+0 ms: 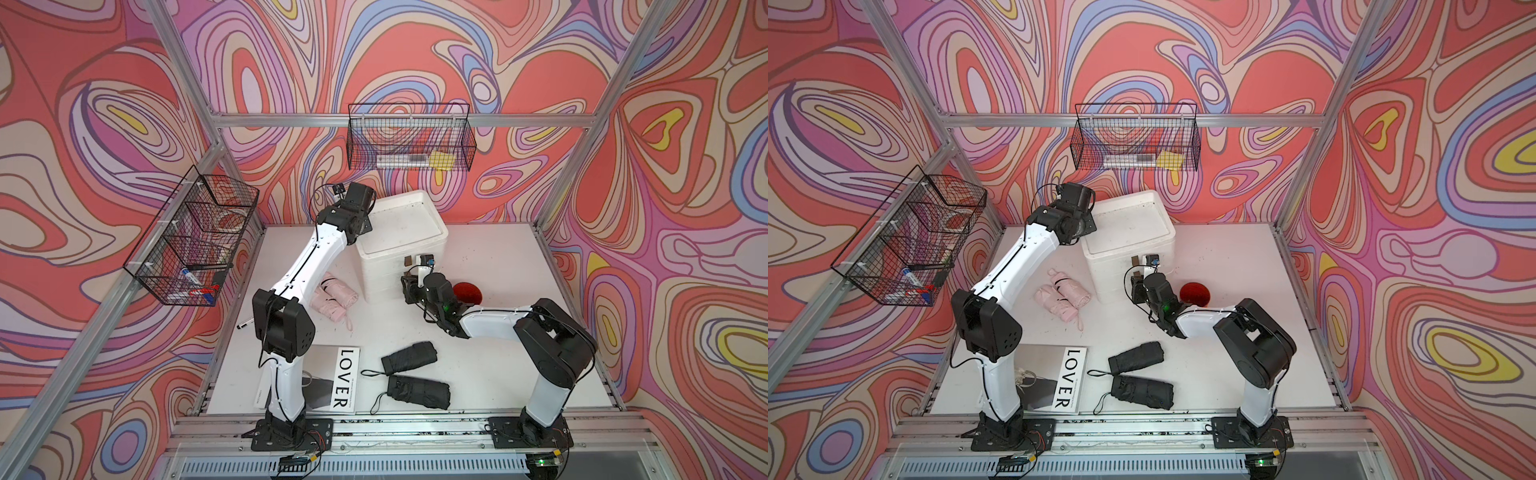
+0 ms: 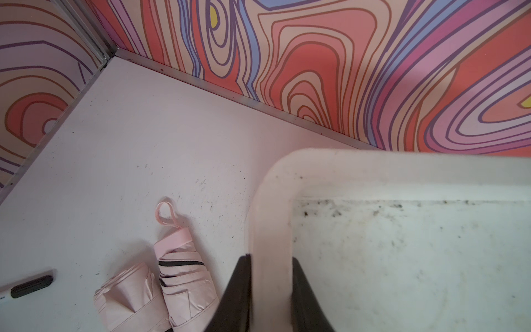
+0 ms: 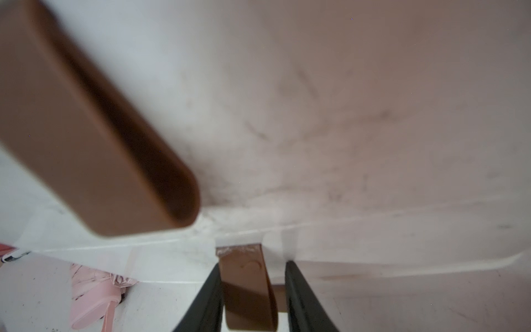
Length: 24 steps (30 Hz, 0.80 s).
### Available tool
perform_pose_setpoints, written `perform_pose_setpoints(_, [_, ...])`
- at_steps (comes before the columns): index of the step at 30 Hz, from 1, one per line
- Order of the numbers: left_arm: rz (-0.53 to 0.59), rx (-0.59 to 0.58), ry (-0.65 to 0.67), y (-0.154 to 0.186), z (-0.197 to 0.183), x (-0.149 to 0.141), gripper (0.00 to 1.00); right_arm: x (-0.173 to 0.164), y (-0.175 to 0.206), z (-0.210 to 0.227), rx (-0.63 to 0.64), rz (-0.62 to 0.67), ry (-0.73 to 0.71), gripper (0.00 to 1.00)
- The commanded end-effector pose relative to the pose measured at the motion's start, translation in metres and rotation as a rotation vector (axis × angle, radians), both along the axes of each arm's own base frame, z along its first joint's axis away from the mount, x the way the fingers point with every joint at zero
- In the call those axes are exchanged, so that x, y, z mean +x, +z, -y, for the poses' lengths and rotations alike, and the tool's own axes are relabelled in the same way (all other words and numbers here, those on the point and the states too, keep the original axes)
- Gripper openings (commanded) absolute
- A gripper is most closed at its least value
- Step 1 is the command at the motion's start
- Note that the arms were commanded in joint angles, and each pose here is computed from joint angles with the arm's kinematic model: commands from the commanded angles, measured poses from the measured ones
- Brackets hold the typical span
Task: Place the umbrella in the drawer by color
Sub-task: Open the drawer in the storage box.
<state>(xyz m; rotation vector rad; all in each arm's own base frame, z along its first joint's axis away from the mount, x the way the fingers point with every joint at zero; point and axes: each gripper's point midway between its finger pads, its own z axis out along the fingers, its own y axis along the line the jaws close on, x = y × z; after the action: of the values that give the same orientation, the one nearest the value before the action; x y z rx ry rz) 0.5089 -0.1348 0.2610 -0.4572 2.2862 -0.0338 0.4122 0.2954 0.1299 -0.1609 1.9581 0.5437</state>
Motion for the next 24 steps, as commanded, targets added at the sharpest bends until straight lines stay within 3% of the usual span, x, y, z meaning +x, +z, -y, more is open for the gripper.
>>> perform_pose_setpoints(1, [-0.246, -0.117, -0.017, -0.053, 0.018, -0.034, 0.0, 0.009, 0.019, -0.002, 0.022, 0.062, -0.013, 0.19])
perform_pose_setpoints(5, [-0.247, -0.117, -0.013, -0.055, 0.017, -0.033, 0.0, 0.007, 0.022, -0.001, 0.004, 0.072, -0.004, 0.03])
perform_pose_setpoints(8, [-0.246, -0.122, 0.001, -0.056, 0.014, -0.032, 0.0, 0.004, 0.023, -0.003, -0.008, 0.07, 0.02, 0.0])
perform_pose_setpoints(24, [-0.21, -0.121, 0.049, -0.059, 0.007, -0.002, 0.0, -0.059, 0.031, 0.008, 0.04, -0.005, 0.123, 0.0])
